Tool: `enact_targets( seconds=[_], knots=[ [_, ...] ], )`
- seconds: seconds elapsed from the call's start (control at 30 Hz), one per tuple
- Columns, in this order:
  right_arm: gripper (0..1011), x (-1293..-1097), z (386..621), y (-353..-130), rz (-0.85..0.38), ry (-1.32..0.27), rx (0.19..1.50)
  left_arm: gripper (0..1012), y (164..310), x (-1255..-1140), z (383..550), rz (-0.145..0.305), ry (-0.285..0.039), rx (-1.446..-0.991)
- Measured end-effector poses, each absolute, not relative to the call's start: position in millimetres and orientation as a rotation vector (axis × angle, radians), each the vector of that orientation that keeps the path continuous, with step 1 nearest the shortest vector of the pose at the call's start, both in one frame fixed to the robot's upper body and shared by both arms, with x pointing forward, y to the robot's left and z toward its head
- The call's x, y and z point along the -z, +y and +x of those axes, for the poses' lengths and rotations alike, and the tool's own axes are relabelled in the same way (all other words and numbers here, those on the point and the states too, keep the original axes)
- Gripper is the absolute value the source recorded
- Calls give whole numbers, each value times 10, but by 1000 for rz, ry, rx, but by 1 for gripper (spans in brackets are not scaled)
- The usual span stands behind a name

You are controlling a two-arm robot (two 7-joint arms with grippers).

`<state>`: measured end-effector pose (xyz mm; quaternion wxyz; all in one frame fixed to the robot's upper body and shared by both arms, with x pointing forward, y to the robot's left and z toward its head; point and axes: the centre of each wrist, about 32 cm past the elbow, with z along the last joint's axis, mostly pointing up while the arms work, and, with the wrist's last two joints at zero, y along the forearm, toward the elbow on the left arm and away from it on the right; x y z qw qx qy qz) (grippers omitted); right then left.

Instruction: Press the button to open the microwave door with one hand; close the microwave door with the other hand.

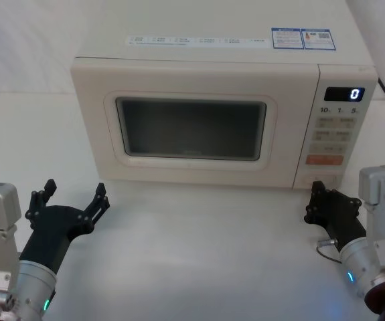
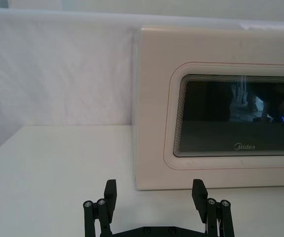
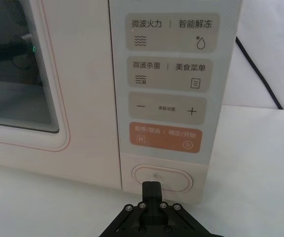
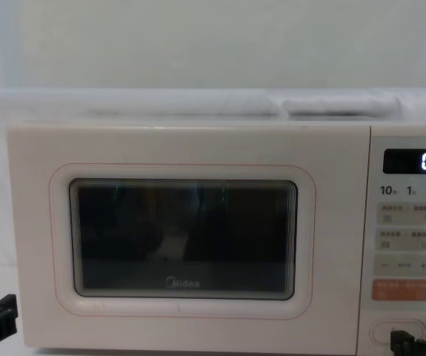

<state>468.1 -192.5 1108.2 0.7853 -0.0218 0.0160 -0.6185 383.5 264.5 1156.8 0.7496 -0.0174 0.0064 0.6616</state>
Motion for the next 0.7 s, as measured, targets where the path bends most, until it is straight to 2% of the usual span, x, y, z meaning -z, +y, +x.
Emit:
enact_targets(
  seconds=[0.7],
  knots=[
    [0,-11081,4818,-1954,-37,43,1349,1001,2645,-11568,3835,-38,14,-1446]
  ],
)
